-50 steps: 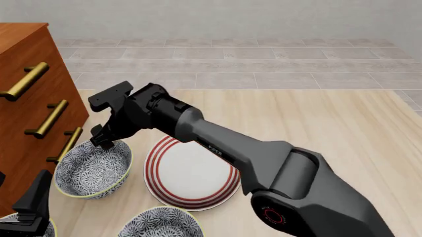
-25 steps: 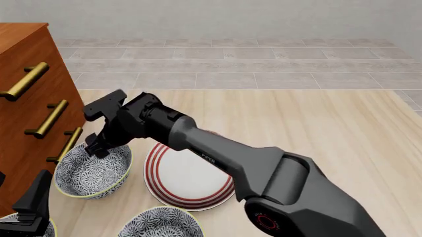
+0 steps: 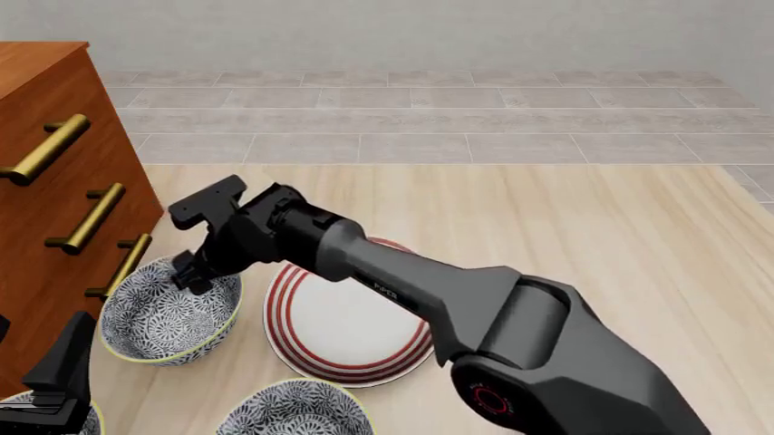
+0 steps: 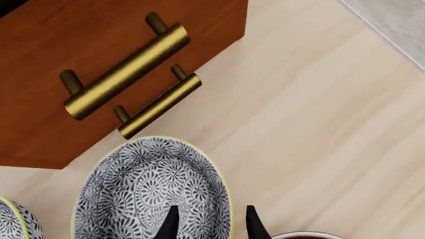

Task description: Pick up the bowl and put it in the front on the plate.

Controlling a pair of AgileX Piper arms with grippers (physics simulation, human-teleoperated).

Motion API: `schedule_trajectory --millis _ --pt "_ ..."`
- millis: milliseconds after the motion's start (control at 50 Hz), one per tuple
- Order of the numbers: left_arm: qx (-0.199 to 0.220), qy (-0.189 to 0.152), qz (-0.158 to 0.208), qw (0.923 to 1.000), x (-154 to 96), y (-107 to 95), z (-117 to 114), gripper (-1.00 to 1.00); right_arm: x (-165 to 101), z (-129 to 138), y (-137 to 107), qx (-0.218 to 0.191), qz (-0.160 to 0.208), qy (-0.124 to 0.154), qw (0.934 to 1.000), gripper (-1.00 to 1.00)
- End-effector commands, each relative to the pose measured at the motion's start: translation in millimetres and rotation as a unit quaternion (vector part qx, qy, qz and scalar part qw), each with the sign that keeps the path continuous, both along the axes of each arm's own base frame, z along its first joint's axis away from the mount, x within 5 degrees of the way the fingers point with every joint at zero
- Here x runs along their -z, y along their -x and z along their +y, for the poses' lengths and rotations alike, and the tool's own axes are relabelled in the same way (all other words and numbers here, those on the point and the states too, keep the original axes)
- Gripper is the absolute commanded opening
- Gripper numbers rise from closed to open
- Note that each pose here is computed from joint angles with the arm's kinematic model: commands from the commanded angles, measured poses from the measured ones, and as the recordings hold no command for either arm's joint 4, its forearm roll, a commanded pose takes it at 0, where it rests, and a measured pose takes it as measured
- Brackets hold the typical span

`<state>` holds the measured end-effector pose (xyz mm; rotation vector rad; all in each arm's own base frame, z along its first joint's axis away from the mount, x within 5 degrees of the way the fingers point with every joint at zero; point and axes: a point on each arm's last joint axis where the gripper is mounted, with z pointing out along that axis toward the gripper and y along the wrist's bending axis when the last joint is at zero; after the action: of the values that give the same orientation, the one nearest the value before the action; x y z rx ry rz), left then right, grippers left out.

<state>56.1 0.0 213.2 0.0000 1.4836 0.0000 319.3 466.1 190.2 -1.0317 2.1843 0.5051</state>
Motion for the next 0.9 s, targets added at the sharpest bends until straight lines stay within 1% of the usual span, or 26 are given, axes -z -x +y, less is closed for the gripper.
schedule_trajectory --millis 20,160,380,740,780,800,820,860,900 --pt "0.000 0.000 0.000 1.0000 0.0 0.0 0.0 1.00 6.2 -1.3 -2.3 0.004 0.001 -0.003 1.0000 1.00" --pt "0.000 0.000 0.000 1.0000 0.0 0.0 0.0 1.00 13.7 0.2 -2.6 0.006 0.002 -0.004 1.0000 1.00" --pt "0.000 0.000 0.000 1.0000 0.0 0.0 0.0 1.00 29.4 0.2 -11.9 0.017 0.007 -0.004 0.9998 1.00" --pt "0.000 0.000 0.000 1.0000 0.0 0.0 0.0 1.00 42.0 0.1 -13.7 0.025 0.015 -0.005 0.9996 1.00" --pt "0.000 0.000 0.000 1.0000 0.0 0.0 0.0 1.00 40.2 0.4 -7.8 0.026 0.017 -0.012 0.9994 1.00" --pt "0.000 0.000 0.000 1.0000 0.0 0.0 0.0 1.00 39.7 -0.5 -10.3 0.028 0.016 -0.013 0.9994 1.00" --pt "0.000 0.000 0.000 1.0000 0.0 0.0 0.0 1.00 39.0 -1.0 -12.3 0.029 0.016 -0.012 0.9994 -1.00" --pt "0.000 0.000 0.000 1.0000 0.0 0.0 0.0 1.00 35.5 -0.7 -4.8 0.028 0.017 -0.019 0.9993 -1.00" --pt "0.000 0.000 0.000 1.0000 0.0 0.0 0.0 1.00 35.6 -1.3 -6.2 0.029 0.016 -0.019 0.9993 -1.00"
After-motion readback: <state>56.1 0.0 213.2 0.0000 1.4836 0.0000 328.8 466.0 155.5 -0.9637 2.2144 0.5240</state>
